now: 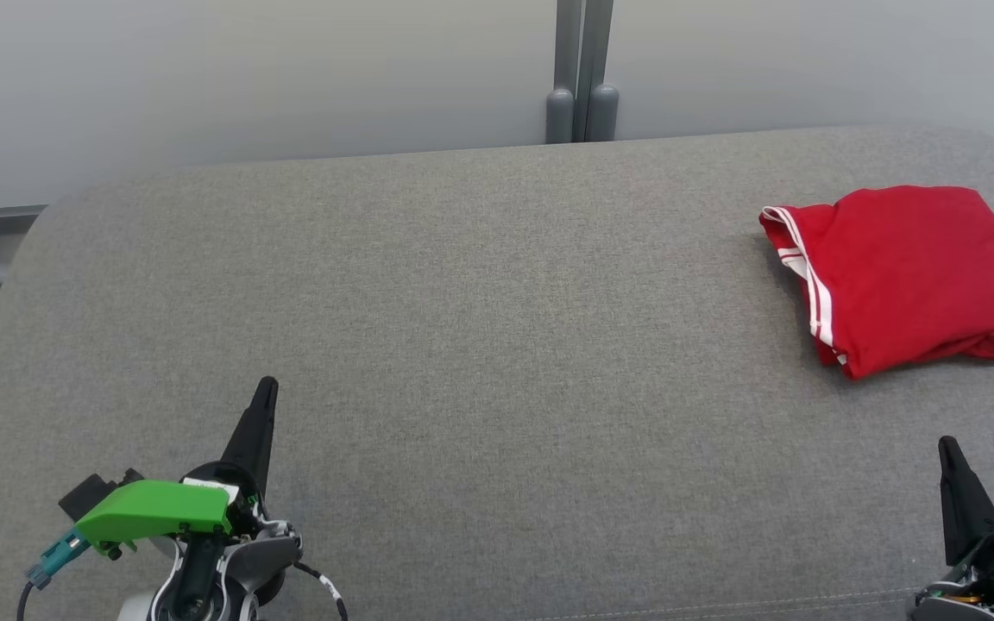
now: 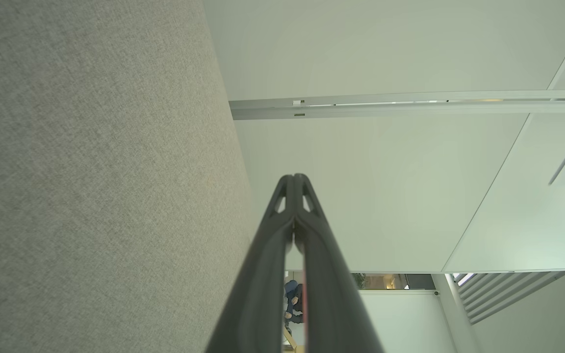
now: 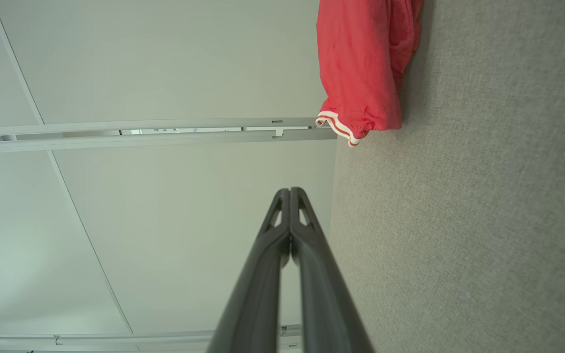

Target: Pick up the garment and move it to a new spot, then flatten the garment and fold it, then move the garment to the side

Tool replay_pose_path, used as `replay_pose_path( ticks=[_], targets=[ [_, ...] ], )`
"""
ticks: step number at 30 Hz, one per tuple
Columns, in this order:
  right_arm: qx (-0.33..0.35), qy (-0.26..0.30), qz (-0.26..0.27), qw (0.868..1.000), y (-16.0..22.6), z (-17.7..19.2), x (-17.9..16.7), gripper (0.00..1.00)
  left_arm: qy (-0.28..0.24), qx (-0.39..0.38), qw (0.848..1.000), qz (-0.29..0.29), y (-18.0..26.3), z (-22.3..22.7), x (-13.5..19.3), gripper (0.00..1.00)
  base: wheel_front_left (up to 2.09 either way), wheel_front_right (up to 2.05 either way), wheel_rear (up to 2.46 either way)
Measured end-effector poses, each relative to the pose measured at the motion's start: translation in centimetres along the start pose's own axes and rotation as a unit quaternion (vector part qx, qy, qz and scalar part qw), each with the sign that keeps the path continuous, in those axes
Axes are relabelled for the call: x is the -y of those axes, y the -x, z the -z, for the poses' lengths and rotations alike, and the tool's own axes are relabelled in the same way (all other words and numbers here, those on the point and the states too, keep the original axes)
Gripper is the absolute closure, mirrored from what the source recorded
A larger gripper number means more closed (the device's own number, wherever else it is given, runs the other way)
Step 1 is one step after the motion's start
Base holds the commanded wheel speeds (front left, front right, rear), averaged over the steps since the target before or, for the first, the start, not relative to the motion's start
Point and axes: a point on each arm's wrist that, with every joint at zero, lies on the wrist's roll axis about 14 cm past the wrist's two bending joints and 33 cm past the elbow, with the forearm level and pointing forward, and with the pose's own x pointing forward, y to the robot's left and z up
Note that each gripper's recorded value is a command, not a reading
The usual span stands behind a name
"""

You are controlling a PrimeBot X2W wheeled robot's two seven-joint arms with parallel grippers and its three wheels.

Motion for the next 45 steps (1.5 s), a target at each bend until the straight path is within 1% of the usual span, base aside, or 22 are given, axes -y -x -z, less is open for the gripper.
replay_pose_path(
  ticks=[45],
  targets=[
    [0.000,0.000,0.000,1.000,0.00,0.00,0.00,1.00,0.000,0.000,1.000,0.000,0.00,0.01,0.01,1.00,0.00,0.00,0.00]
  ],
)
